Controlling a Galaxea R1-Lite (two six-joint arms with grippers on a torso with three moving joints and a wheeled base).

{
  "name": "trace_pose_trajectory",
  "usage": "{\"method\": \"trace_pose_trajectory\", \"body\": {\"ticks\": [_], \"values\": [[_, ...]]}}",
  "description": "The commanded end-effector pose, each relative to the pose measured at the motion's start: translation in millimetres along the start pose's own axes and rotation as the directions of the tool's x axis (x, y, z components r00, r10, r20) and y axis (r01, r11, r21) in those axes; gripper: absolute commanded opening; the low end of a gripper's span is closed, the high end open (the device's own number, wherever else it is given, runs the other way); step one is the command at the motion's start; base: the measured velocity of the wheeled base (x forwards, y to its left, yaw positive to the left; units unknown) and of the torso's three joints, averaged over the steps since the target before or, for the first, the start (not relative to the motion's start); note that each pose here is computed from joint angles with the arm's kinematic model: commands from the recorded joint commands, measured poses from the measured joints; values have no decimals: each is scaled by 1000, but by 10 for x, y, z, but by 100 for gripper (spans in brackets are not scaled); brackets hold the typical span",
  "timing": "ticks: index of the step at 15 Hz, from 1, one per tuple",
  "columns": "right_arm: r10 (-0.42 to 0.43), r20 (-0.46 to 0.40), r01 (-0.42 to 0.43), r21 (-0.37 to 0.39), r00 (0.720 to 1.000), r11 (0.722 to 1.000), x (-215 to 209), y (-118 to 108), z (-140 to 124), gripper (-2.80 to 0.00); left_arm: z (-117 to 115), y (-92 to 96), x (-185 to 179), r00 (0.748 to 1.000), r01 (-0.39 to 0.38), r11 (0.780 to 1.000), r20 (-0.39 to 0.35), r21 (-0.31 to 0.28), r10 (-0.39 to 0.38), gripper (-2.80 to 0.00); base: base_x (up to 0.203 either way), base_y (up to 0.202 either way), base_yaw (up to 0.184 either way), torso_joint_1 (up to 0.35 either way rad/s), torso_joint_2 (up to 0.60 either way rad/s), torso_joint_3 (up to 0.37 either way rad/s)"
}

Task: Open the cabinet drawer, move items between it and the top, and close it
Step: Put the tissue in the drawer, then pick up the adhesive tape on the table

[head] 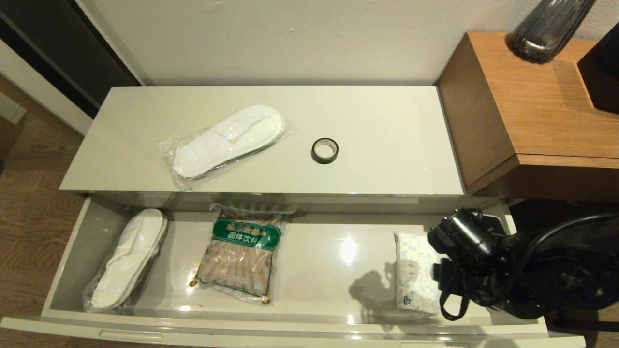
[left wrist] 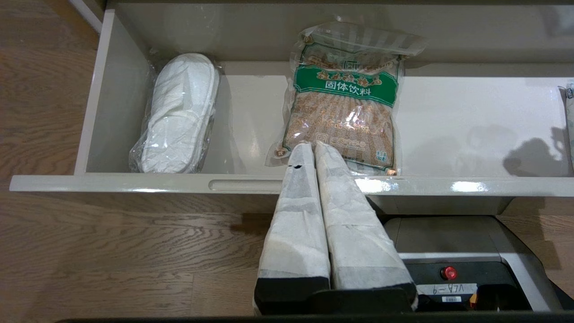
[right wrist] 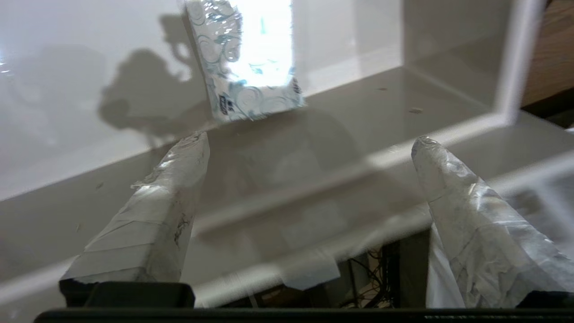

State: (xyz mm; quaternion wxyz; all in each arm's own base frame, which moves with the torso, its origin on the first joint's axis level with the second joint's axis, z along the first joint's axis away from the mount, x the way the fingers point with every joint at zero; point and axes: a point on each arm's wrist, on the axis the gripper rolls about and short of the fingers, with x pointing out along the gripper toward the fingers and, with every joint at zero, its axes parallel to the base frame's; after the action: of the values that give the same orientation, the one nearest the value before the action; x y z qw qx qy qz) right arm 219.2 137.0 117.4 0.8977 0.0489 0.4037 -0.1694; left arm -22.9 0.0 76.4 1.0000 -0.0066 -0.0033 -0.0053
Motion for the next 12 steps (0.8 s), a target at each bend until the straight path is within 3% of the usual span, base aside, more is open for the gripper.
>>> {"method": "trace_pose_trajectory", "body": {"ticks": [1,4,7,9,12], "values": [[72,77,-77,65,994,995,-585,-416,138,0,2,0,0,1000,0,1000,1,-1,0,-280,0,0,0,0,0,0],[24,50,-25,28,998,999,-1010,-939,61,0,2,0,0,1000,0,1000,1,-1,0,-280,0,0,0,0,0,0],[4,63,-7,43,998,999,-1183,-1180,43,0,2,0,0,1000,0,1000,1,-1,0,-280,0,0,0,0,0,0],[51,98,-54,30,994,998,-1304,-1180,151,0,2,0,0,1000,0,1000,1,-1,0,-280,0,0,0,0,0,0],[187,149,-173,-103,971,980,-1570,-1357,190,0,2,0,0,1000,0,1000,1,-1,0,-280,0,0,0,0,0,0]]}}
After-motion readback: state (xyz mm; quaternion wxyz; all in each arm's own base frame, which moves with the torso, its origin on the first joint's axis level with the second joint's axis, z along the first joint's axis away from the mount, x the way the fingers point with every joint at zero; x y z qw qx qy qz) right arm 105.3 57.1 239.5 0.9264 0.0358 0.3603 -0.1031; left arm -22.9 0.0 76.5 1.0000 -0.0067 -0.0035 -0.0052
